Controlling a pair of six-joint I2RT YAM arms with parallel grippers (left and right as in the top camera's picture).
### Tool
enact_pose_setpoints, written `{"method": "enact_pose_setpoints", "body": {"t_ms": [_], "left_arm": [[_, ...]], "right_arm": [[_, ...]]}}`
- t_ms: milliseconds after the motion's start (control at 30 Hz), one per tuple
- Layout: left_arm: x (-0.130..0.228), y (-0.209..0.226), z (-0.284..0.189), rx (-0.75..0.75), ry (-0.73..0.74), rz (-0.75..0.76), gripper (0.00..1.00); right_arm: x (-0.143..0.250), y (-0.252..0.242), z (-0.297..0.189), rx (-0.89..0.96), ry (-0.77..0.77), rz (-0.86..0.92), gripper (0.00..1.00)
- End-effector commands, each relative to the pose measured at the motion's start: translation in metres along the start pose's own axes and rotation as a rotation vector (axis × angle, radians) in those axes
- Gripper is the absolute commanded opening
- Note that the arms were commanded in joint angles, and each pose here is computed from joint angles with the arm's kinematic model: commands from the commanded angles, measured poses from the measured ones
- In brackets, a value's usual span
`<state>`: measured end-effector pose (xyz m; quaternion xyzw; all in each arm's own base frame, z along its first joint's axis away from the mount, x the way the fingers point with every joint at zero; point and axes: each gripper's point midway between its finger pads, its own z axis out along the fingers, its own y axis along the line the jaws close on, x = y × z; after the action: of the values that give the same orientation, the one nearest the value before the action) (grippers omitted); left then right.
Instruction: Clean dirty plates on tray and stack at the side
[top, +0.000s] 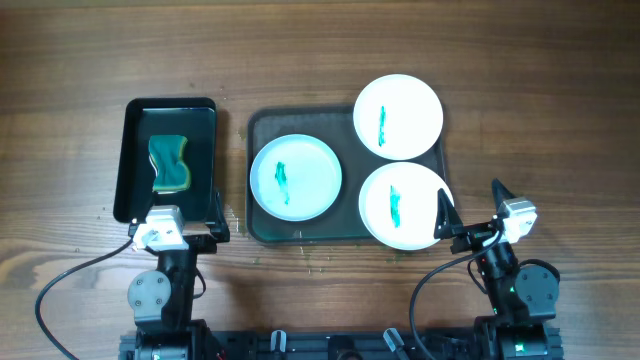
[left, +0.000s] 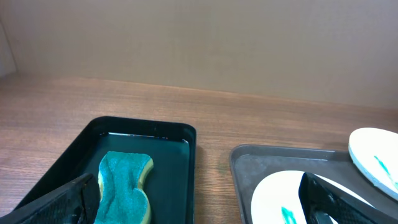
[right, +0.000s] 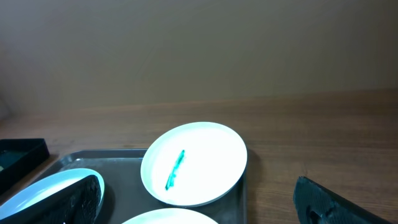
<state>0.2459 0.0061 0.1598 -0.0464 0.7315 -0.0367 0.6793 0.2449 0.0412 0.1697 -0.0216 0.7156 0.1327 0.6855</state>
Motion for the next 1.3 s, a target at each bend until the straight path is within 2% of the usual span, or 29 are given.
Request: {"method": "enact_pose_setpoints", "body": {"t_ms": [0,1267], "left_arm": [[0.0267,0.006,-0.0085,-0.042,0.19,0.005,1.0],[0.0261,0.0085,-0.0085,-0.056,0.187,0.01,1.0]], "right_arm": [[-0.0089,-0.0065,-0.0026,0.046,-0.041,-0.108,1.0],[-0.009,-0.0064,-0.0026,0.045,-0.042,-0.107,1.0]]}}
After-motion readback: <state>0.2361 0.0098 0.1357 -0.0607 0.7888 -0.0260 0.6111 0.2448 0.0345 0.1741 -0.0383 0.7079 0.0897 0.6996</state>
